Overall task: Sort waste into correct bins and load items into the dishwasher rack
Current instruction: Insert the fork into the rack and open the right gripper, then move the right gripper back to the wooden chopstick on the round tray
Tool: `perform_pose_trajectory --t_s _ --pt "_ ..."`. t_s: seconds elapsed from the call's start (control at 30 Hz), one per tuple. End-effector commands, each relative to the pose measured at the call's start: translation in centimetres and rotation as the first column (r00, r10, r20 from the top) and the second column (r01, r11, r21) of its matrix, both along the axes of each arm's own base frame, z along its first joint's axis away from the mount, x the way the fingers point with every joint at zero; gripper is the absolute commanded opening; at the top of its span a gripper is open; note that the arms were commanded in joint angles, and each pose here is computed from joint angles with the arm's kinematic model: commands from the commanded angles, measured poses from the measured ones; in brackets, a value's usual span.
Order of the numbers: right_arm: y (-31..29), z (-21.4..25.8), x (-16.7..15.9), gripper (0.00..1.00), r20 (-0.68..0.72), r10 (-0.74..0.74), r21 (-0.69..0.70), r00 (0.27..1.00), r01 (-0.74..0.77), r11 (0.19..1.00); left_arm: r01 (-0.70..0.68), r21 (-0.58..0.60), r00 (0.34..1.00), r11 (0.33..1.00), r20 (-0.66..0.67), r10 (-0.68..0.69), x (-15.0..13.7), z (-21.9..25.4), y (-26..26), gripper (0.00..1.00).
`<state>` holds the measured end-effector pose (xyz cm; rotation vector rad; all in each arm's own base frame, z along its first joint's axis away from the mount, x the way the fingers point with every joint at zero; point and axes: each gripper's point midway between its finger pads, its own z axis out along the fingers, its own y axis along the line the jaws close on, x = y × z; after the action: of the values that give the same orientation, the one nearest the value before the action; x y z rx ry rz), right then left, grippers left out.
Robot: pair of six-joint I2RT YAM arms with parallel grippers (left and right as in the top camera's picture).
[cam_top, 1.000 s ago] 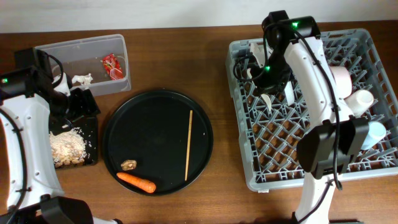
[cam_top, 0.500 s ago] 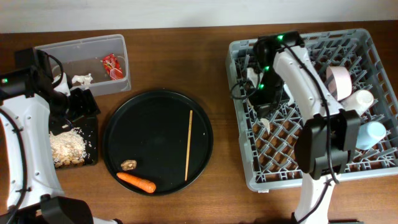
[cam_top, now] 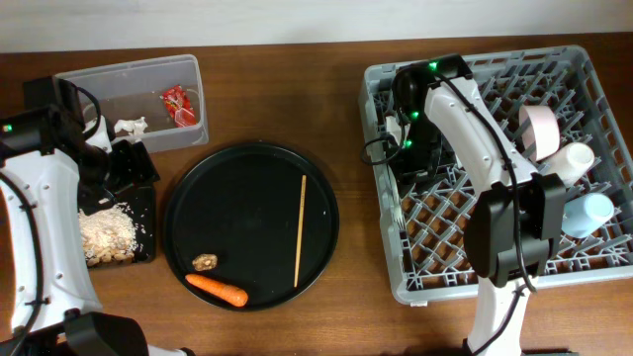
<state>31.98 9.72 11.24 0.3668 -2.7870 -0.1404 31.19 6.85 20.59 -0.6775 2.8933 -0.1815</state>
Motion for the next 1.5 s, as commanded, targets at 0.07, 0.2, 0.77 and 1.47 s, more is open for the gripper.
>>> perform_pose_trajectory --t_s 0.07,0.2,0.77,1.47 --pt "0.0 4.3 -0.4 0.38 0.134 0.005 0.022 0.991 -0.008 1.000 0.007 -0.001 1.000 1.000 0.006 -0.007 0.0 0.2 -0.2 0.80" --pt "1.2 9.1 -0.8 0.41 0.297 -0.041 0.106 0.954 0.009 0.994 0.007 -0.001 1.000 1.000 0.006 -0.007 0.0 0.2 -0.2 0.81" --pt "19.1 1.8 -0.5 0.99 0.460 -0.098 0.169 0.883 0.021 0.985 0.007 -0.001 1.000 1.000 0.006 -0.007 0.0 0.2 -0.2 0.81" --pt "20.5 -11.7 -0.2 0.55 0.318 -0.183 0.012 0.930 0.189 0.982 0.007 -0.001 1.000 1.000 0.007 -0.007 0.0 0.2 -0.2 0.80"
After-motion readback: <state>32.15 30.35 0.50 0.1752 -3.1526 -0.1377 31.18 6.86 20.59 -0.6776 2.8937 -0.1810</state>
